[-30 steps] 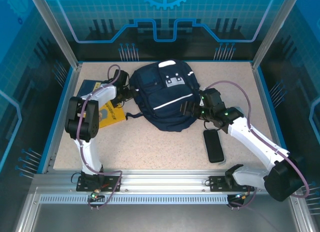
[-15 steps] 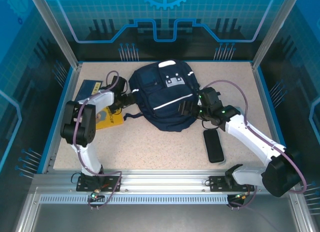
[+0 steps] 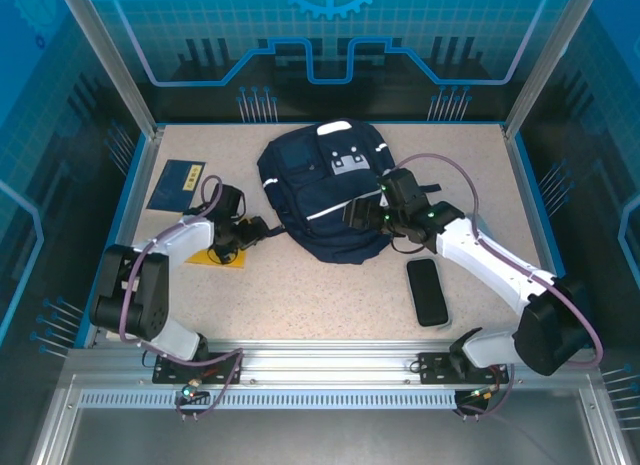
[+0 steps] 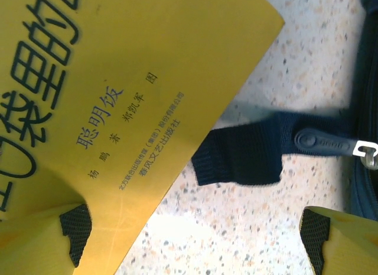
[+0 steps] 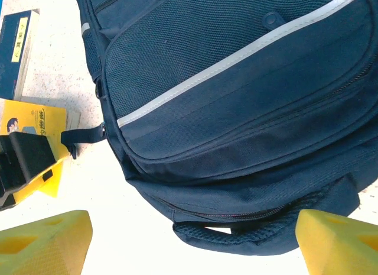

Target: Pack books, pencil case, and school supplies into a backpack

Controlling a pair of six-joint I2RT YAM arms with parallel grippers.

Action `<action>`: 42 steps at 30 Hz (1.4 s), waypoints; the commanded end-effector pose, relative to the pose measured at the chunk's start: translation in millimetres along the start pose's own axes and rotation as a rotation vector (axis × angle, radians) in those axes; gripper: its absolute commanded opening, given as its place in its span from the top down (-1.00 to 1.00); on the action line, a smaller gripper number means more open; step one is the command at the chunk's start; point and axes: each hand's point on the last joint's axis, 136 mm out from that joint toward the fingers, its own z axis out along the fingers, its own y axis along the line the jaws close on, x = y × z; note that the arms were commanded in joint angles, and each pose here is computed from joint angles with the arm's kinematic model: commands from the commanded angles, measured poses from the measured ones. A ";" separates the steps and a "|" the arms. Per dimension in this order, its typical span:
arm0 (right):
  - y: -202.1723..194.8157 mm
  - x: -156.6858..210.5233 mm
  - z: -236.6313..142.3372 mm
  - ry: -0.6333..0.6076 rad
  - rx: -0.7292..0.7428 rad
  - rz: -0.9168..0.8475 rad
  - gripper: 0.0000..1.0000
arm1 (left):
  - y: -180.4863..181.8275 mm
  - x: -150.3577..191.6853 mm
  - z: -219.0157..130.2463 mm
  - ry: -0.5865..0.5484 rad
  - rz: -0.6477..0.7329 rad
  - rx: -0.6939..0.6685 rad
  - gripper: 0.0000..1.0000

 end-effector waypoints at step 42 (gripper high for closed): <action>175.9 95.1 168.0 0.407 -0.140 -0.526 -0.16 | 81.0 83.5 -47.5 0.007 -0.277 -0.118 -0.67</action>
